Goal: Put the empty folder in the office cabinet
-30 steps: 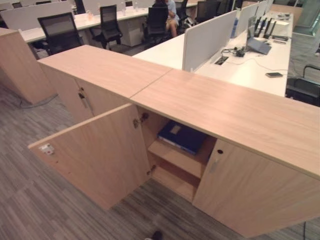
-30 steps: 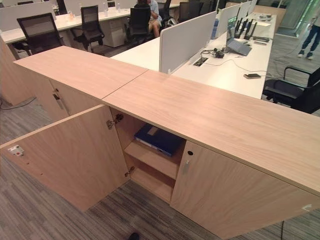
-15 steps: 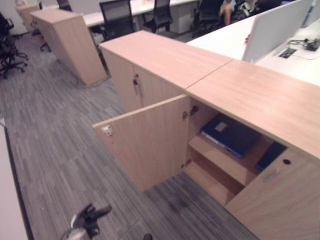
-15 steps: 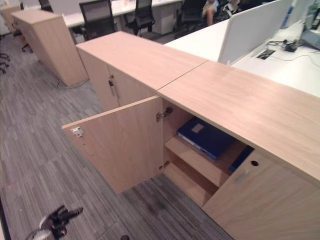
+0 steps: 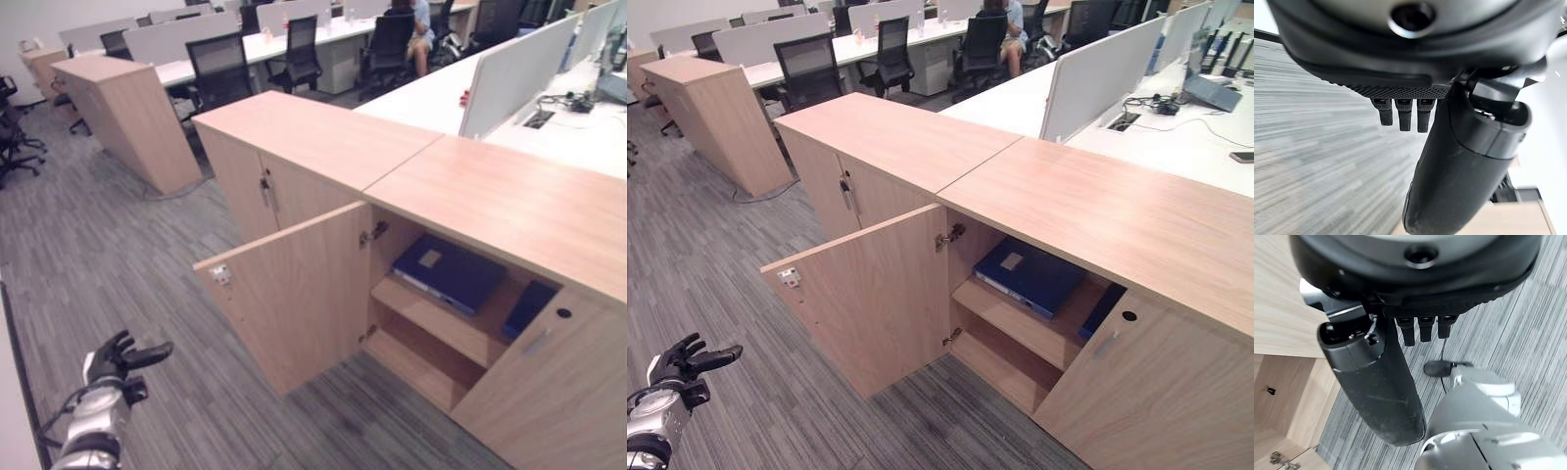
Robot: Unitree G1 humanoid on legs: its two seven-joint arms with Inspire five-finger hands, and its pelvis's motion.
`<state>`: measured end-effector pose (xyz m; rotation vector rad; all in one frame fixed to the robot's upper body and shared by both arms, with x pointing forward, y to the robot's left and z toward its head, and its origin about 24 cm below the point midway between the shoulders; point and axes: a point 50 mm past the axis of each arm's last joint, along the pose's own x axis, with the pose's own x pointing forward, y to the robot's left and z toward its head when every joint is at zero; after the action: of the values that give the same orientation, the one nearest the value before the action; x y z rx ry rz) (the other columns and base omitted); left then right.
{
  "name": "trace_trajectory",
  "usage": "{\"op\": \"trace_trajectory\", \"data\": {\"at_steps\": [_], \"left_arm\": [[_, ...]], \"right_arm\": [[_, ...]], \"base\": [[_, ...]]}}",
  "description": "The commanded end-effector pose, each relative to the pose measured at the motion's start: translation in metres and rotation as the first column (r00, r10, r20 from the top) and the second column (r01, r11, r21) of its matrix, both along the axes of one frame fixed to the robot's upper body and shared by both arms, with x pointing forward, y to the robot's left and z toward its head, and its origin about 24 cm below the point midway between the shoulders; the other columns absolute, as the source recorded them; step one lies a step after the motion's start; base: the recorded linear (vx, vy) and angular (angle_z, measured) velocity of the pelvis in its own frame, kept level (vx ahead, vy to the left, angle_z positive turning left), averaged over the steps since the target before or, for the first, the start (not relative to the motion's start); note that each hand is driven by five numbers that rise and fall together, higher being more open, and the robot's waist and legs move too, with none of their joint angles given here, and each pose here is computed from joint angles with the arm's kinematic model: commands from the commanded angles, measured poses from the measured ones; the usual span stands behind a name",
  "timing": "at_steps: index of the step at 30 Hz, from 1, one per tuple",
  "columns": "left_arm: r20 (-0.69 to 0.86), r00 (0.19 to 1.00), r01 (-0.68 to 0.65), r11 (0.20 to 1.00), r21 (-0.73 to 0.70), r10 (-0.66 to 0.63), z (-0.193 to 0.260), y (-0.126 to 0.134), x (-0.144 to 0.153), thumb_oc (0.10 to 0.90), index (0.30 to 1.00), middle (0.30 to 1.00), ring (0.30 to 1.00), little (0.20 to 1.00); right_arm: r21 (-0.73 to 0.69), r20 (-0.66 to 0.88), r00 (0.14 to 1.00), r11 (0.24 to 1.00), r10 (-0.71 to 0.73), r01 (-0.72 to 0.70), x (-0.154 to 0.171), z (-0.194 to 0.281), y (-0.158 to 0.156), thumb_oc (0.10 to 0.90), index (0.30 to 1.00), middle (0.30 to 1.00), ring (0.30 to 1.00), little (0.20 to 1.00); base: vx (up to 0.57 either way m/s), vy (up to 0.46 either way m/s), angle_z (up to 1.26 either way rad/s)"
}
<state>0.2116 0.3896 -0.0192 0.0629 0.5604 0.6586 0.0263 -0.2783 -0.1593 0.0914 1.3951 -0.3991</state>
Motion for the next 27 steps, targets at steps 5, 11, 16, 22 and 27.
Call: {"op": "trace_trajectory", "data": {"at_steps": [5, 11, 16, 22, 27], "left_arm": [[0.304, 0.923, 0.166, 0.958, 0.233, -0.234, 0.110, -0.003, 0.082, 0.800, 0.900, 0.900, 0.900, 0.900], [0.363, 0.863, 0.295, 0.934, 0.204, -0.352, 0.115, -0.028, 0.096, 0.800, 0.900, 0.900, 0.900, 0.900], [0.373, 0.833, 0.375, 0.912, 0.164, -0.409, 0.110, -0.042, 0.100, 0.800, 0.900, 0.900, 0.900, 0.900], [0.358, 0.803, 0.470, 0.875, 0.112, -0.477, 0.102, -0.052, 0.100, 0.800, 0.900, 0.900, 0.900, 0.900], [0.334, 0.793, 0.503, 0.857, 0.112, -0.510, 0.100, -0.064, 0.110, 0.800, 0.900, 0.900, 0.900, 0.900]], "right_arm": [[0.011, -0.027, 1.000, 1.000, -0.002, 0.002, -0.008, 0.001, -0.003, 0.800, 0.900, 0.900, 0.900, 0.900], [0.017, -0.022, 1.000, 1.000, -0.015, 0.015, -0.008, 0.001, -0.004, 0.800, 0.900, 0.900, 0.900, 0.900], [0.024, -0.015, 1.000, 1.000, -0.016, 0.017, -0.007, 0.001, -0.003, 0.800, 0.900, 0.900, 0.900, 0.900], [0.036, -0.002, 1.000, 0.999, -0.011, 0.011, -0.004, 0.000, 0.000, 0.800, 0.900, 0.900, 0.900, 0.900], [0.047, -0.013, 1.000, 0.999, -0.004, 0.004, -0.006, -0.001, 0.003, 0.800, 0.900, 0.900, 0.900, 0.900]], "base": [[0.00, 0.030, -0.12], [0.00, -0.006, -0.09], [0.01, -0.029, -0.03], [0.00, -0.005, 0.00], [0.00, 0.000, 0.00]]}}
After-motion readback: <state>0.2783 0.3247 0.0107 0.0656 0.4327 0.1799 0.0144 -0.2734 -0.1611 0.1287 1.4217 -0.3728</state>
